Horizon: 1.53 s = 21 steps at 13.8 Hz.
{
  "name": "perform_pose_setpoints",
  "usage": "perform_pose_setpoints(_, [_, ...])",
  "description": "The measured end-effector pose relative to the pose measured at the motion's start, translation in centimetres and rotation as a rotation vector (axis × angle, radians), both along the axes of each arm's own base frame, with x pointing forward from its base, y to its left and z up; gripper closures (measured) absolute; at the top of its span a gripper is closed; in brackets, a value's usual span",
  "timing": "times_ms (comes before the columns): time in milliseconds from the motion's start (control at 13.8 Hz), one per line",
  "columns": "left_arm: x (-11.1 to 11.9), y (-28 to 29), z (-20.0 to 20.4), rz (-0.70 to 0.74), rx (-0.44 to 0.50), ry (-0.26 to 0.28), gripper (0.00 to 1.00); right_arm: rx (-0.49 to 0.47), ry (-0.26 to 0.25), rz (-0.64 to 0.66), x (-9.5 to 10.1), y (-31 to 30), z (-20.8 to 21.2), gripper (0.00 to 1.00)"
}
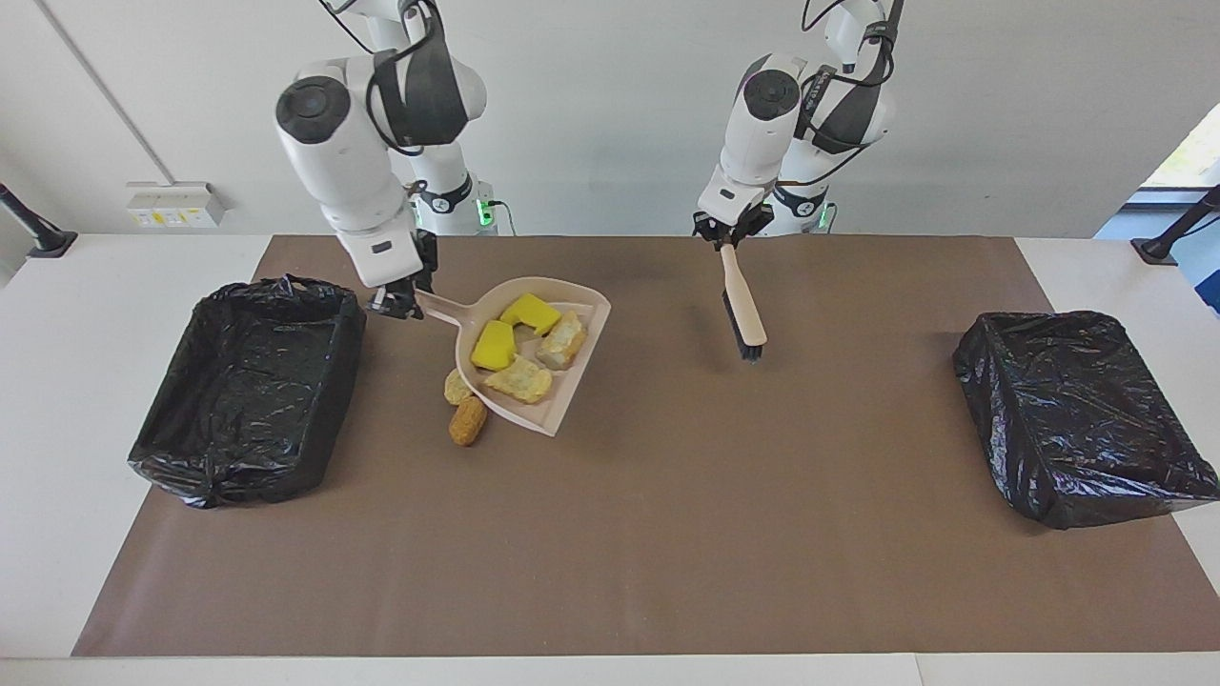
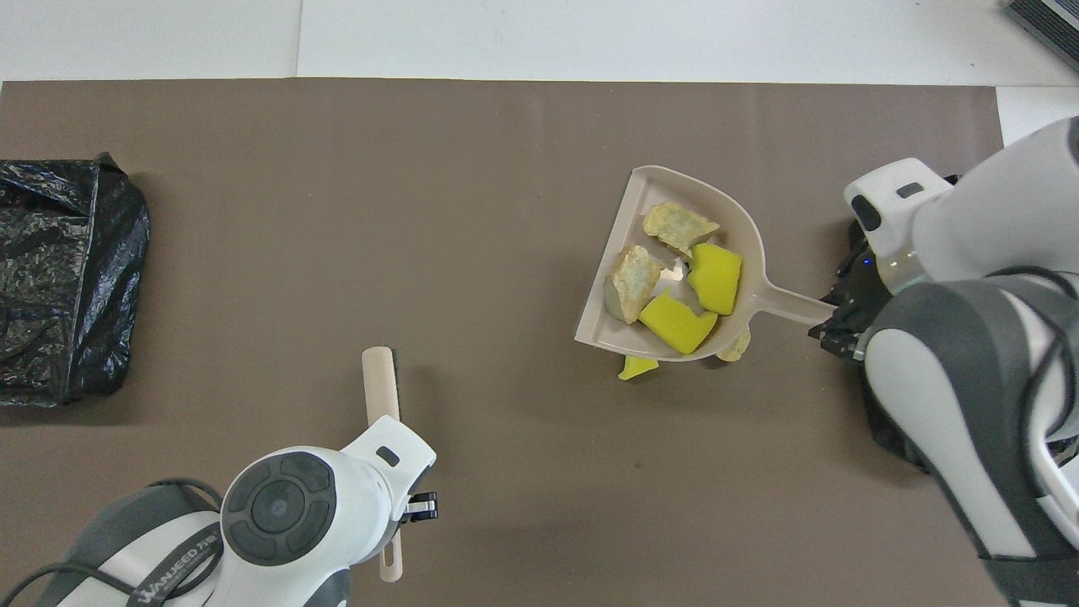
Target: Sweep and dump trash in bin
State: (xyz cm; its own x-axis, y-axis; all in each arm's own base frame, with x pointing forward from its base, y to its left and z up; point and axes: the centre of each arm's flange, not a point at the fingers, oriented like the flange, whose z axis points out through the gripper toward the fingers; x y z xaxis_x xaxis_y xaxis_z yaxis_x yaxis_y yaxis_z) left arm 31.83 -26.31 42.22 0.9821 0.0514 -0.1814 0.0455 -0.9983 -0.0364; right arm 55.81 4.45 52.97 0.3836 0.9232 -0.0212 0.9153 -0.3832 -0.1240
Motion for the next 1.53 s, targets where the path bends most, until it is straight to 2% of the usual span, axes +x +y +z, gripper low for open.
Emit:
perform_pose_setpoints(145, [-1.8, -0.8, -0.3, -0.008, -0.002, -0.016, 0.74, 0.014, -0.008, -0.019, 0.1, -7.5, 1.6, 0.68])
perform_pose_setpoints(363, [-5.5, -3.5, -2.5, -0.013, 0.010, -0.035, 0.74, 0.015, -0.015, -0.011, -1.7, -19.4, 1.8, 0.68])
perform_pose_setpoints(581, [-8.4, -5.0, -3.9, -0.024, 0.035, -0.027, 0.74, -0.116, 0.007, 0.049, -3.3, -25.7, 2.7, 0.68])
perform_pose_setpoints(654, [-9.4, -5.6, -4.0, -0.027, 0.037, -0.031, 0.74, -0.172, -0.001, 0.083, -3.2, -26.9, 3.1, 0.68])
perform_pose_setpoints(799, [-11.5, -6.9, -4.3, -0.047, 0.038, -0.039, 0.74, -0.283, -0.051, 0.164, -2.8, -29.3, 4.0, 0.68])
perform_pose_setpoints(944, [-13.3, -8.0, -4.7, -0.078, 0.014, -0.062, 0.74, -0.355, -0.064, 0.224, -2.7, -30.9, 4.5, 0.68])
perform_pose_setpoints(1235, [-16.1, -10.8, -5.5, -0.004, -0.052, -0.077, 0.74, -0.541, -0.024, 0.345, -1.7, -31.9, 3.1, 0.68])
perform_pose_setpoints(1525, [-17.2, -11.9, -6.2, -0.022, -0.057, -0.072, 0.74, -0.629, 0.037, 0.444, -0.4, -31.7, 0.2, 0.68])
